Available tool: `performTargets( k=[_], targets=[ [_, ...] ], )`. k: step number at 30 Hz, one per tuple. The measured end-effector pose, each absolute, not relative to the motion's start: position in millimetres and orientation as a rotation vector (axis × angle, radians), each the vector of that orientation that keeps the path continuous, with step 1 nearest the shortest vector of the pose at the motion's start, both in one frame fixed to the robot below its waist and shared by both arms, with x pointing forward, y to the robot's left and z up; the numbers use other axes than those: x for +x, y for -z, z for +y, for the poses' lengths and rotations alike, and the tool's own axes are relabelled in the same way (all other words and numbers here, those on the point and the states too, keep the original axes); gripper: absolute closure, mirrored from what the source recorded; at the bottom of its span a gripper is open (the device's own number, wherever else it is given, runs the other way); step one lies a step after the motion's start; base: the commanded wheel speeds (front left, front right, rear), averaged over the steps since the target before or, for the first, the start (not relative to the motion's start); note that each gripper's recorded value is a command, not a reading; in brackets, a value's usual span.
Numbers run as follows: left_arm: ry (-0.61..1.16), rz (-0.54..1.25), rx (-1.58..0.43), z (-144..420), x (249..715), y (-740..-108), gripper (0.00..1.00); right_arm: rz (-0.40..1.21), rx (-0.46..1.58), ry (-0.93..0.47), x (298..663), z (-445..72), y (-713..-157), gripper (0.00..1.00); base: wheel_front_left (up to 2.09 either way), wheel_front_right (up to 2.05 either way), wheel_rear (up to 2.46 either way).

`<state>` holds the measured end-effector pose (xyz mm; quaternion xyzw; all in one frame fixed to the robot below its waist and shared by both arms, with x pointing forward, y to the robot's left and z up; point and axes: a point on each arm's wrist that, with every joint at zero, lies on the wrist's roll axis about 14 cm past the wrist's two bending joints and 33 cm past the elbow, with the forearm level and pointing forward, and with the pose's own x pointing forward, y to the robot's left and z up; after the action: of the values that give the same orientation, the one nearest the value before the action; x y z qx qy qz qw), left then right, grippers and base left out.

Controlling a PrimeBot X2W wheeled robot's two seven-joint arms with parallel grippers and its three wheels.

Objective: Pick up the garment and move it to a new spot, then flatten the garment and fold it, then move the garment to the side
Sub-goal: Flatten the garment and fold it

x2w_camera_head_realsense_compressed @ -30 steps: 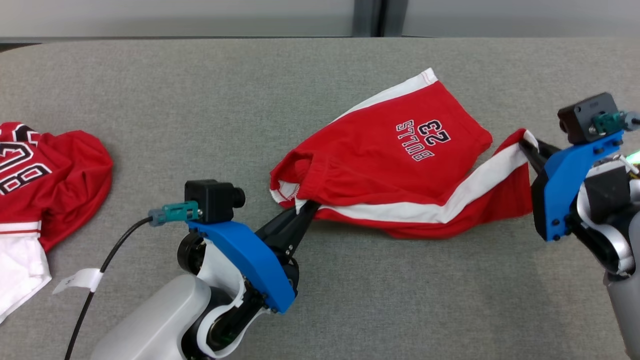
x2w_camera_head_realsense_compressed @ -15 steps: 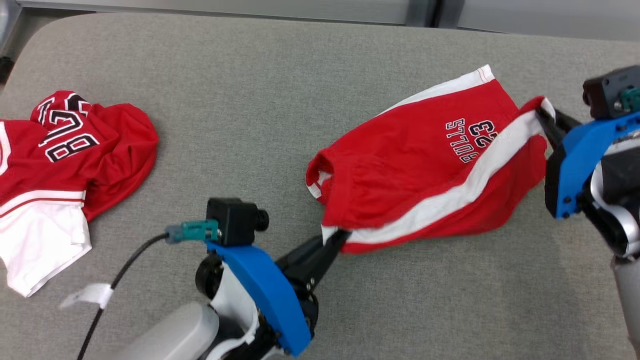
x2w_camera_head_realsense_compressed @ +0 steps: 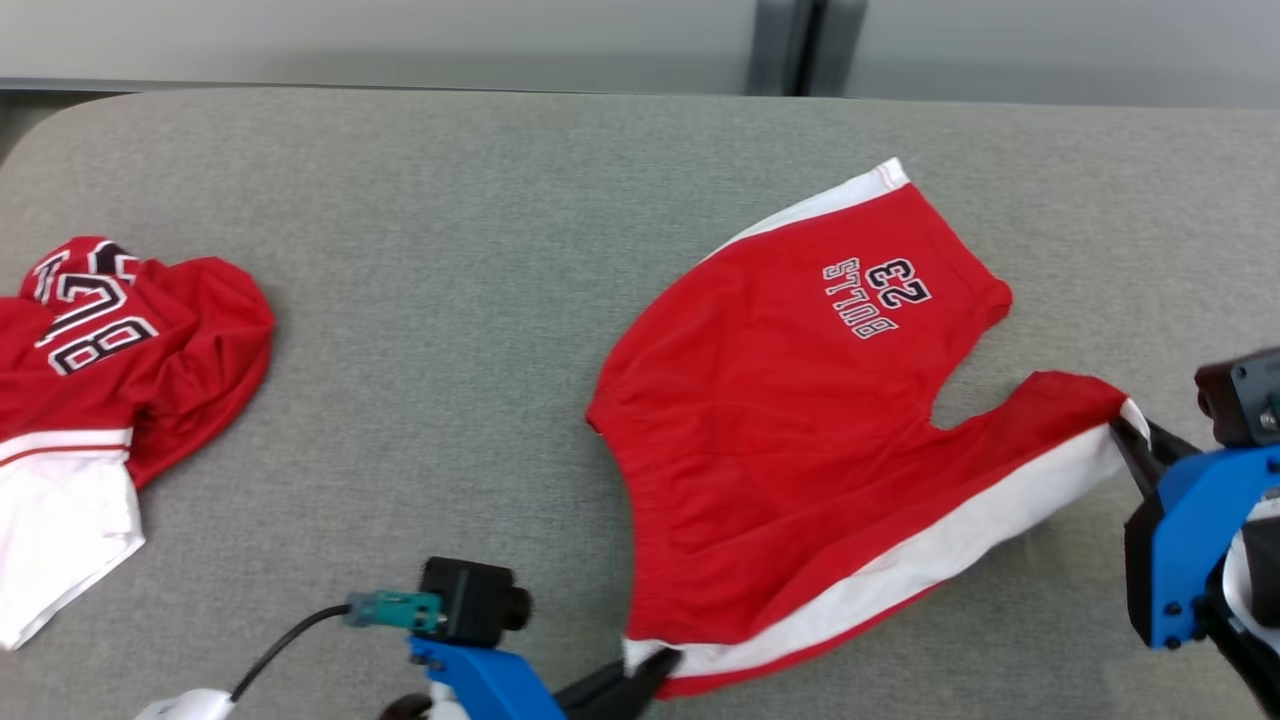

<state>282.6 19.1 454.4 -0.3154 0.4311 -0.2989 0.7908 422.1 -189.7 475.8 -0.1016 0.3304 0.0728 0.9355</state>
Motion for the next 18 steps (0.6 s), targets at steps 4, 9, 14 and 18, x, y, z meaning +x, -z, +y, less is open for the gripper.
performTargets(
  k=[4, 9, 14, 18],
  targets=[
    [0.586, 0.953, -0.659, 30, 283, -443, 1.00, 0.711, -0.177, -0.108, 405, -198, -469, 1.00, 0.00, 0.00, 0.00],
    [0.558, 0.973, -0.650, 35, 280, -425, 1.00, 0.769, -0.113, -0.081, 382, -200, -452, 1.00, 0.00, 0.00, 0.00],
    [0.609, 0.827, -0.714, 25, 312, -449, 1.00, 0.604, -0.118, -0.058, 404, -205, -480, 1.00, 0.00, 0.00, 0.00],
    [0.662, 0.659, -0.717, 21, 357, -491, 1.00, 0.432, -0.154, -0.068, 431, -203, -522, 1.00, 0.00, 0.00, 0.00]
  ],
)
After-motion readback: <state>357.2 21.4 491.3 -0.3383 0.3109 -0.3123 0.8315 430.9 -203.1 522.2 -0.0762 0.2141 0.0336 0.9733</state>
